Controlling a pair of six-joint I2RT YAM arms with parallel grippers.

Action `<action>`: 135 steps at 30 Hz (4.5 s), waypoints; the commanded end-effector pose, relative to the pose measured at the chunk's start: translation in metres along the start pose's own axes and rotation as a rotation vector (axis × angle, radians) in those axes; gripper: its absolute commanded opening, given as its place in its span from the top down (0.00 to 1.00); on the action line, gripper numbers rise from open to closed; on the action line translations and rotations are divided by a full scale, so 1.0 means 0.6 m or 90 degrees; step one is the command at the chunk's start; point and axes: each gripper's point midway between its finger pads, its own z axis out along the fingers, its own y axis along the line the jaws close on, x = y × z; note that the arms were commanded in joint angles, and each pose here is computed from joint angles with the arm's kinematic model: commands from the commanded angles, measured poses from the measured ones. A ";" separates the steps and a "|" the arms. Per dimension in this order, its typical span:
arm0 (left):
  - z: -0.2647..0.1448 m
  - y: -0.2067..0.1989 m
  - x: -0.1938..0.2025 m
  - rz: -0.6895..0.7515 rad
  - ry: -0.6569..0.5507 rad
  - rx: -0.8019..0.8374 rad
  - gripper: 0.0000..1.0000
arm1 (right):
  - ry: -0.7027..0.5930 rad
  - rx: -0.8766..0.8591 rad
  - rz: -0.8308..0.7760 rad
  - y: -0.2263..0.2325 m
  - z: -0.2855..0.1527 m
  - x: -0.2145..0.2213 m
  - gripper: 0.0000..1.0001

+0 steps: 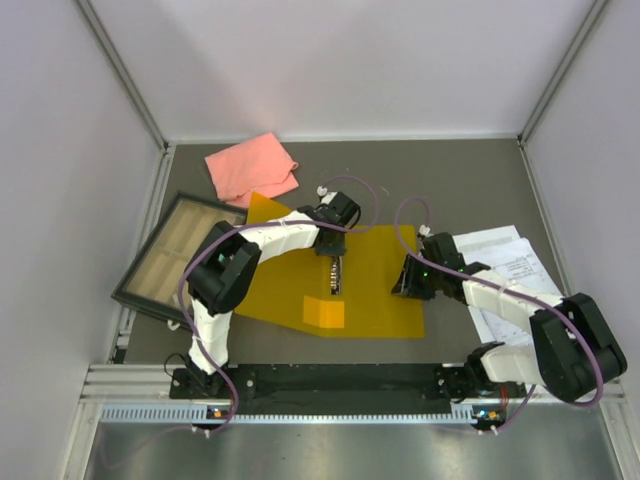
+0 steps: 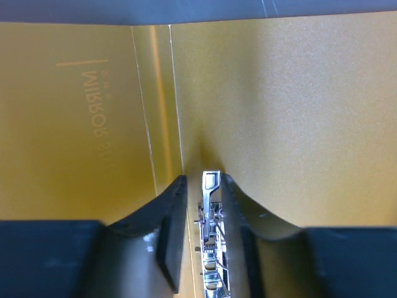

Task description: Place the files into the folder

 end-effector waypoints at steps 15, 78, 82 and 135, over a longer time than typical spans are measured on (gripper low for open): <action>-0.144 -0.079 -0.066 -0.016 -0.054 0.200 0.52 | -0.038 0.012 -0.006 0.011 -0.023 -0.025 0.66; 0.059 -0.522 0.003 -0.341 -0.022 0.429 0.38 | -0.213 0.312 0.367 -0.309 -0.130 -0.139 0.46; 0.060 -0.526 0.008 -0.343 -0.016 0.437 0.36 | -0.202 0.314 0.363 -0.312 -0.124 -0.135 0.46; -0.170 -0.526 0.067 0.072 0.097 0.679 0.36 | -0.318 0.435 0.397 -0.371 -0.312 -0.172 0.01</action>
